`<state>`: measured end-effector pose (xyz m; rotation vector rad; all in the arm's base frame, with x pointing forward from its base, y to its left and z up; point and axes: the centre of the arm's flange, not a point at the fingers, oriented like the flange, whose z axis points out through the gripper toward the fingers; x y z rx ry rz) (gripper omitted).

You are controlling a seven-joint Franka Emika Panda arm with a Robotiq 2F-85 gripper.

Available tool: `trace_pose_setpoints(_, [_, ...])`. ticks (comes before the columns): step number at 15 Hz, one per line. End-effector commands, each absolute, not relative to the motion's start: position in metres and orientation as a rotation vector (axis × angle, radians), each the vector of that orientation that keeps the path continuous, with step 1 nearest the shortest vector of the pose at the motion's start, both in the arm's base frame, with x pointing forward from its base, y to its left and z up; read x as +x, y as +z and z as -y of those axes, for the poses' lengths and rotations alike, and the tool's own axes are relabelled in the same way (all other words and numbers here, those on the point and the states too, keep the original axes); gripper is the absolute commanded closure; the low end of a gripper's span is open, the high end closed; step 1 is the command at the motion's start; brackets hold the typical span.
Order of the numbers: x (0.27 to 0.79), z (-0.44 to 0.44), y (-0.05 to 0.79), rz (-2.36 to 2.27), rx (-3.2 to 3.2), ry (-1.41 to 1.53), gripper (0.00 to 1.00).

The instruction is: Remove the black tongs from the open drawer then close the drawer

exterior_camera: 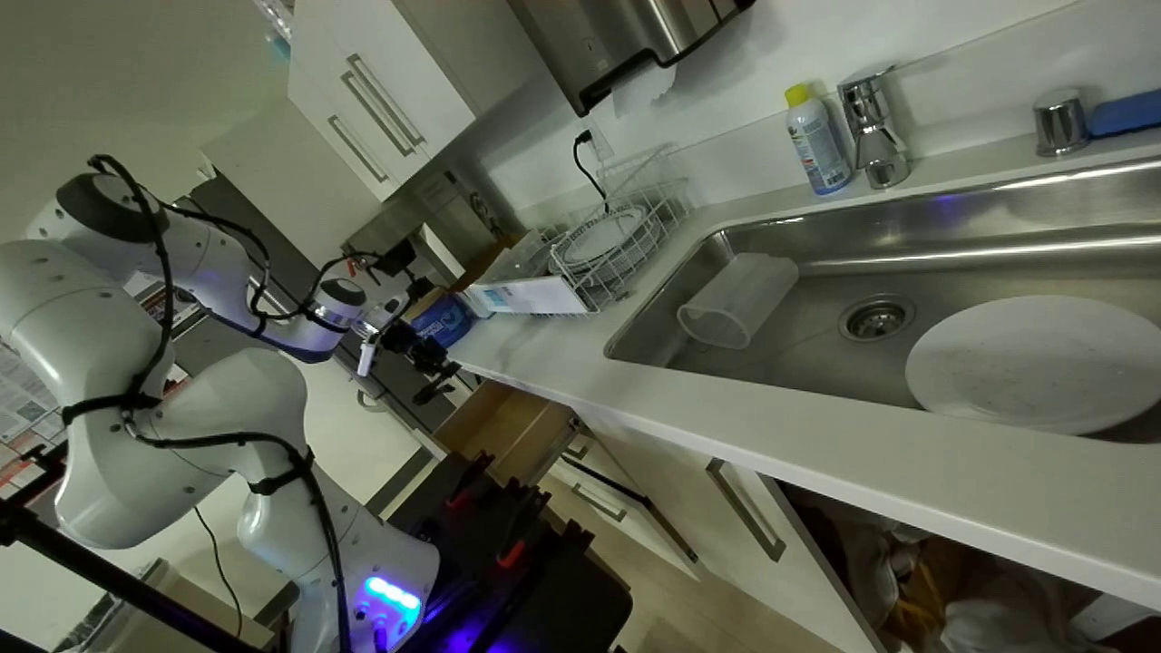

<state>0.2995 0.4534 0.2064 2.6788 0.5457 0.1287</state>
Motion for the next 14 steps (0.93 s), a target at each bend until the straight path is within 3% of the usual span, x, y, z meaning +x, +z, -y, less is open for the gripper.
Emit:
trace_pose_setpoints(1, [0.304, -0.451, 0.206, -0.57, 2.698, 0.187, 0.97])
trace_pose_setpoints(6, [0.349, -0.439, 0.237, -0.762, 2.675, 0.461, 0.97])
trace_pose_setpoints(14, [0.436, -0.402, 0.259, -1.046, 2.712, 0.46, 0.97])
